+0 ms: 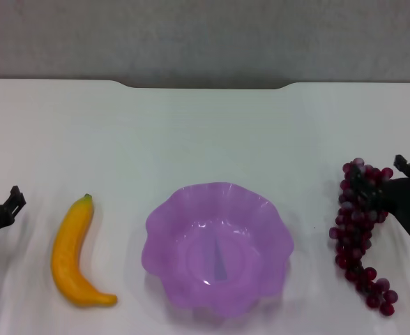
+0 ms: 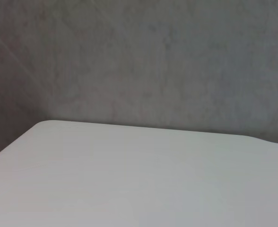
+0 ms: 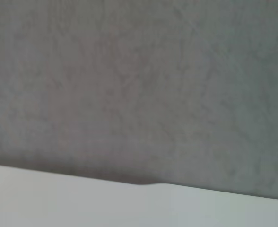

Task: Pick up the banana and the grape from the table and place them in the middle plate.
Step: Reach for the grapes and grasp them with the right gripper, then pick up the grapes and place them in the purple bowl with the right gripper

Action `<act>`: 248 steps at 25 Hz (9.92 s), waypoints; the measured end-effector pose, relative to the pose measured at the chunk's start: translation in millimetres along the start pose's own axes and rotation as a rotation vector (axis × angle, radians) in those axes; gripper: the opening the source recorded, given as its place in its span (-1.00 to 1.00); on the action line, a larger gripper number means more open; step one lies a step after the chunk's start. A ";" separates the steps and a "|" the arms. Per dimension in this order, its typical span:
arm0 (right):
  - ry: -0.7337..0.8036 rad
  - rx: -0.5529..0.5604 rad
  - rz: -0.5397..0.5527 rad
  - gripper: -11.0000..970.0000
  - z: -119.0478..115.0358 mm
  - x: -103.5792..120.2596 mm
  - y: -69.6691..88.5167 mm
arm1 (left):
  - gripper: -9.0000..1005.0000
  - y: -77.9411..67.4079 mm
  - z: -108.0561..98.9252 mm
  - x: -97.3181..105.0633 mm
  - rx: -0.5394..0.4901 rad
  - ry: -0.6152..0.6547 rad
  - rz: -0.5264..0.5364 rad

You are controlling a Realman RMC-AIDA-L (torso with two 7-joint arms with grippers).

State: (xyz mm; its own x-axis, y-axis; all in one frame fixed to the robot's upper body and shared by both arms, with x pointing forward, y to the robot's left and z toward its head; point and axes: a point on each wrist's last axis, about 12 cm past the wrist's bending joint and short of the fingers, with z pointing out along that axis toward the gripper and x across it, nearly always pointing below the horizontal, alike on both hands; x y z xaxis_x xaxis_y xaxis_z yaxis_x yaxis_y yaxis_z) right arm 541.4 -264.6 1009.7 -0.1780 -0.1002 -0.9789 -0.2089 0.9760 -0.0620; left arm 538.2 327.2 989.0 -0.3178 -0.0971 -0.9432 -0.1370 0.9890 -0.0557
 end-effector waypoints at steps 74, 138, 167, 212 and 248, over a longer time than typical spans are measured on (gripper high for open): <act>0.625 -0.091 0.154 0.39 48.9 -36.0 -2.5 | 0.78 1.2 0.8 -0.2 -0.005 0.006 0.012; 0.489 -0.067 0.032 -0.28 43.6 -22.4 7.5 | 0.78 0.9 0.6 0.1 -0.004 0.006 0.012; 0.121 0.000 -0.083 -0.37 6.9 -13.8 15.3 | 0.78 3.3 -0.8 1.8 -0.013 0.010 0.008; -0.221 -0.283 -0.242 -0.44 -0.2 -93.7 96.1 | 0.78 2.6 -0.5 1.1 -0.007 0.009 0.014; -0.150 -0.441 -0.264 0.19 -1.7 -33.6 104.1 | 0.78 -0.3 1.7 -1.5 -0.003 0.002 0.009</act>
State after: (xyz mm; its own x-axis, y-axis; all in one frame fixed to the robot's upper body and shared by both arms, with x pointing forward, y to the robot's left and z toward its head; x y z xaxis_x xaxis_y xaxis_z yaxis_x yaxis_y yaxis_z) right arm 524.0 -159.9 1036.4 0.0676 -0.2708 -0.9603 -0.6181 0.7442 -0.2534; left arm 540.3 327.3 989.8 -0.3212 -0.0888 -0.9428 -0.1372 0.9895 -0.0464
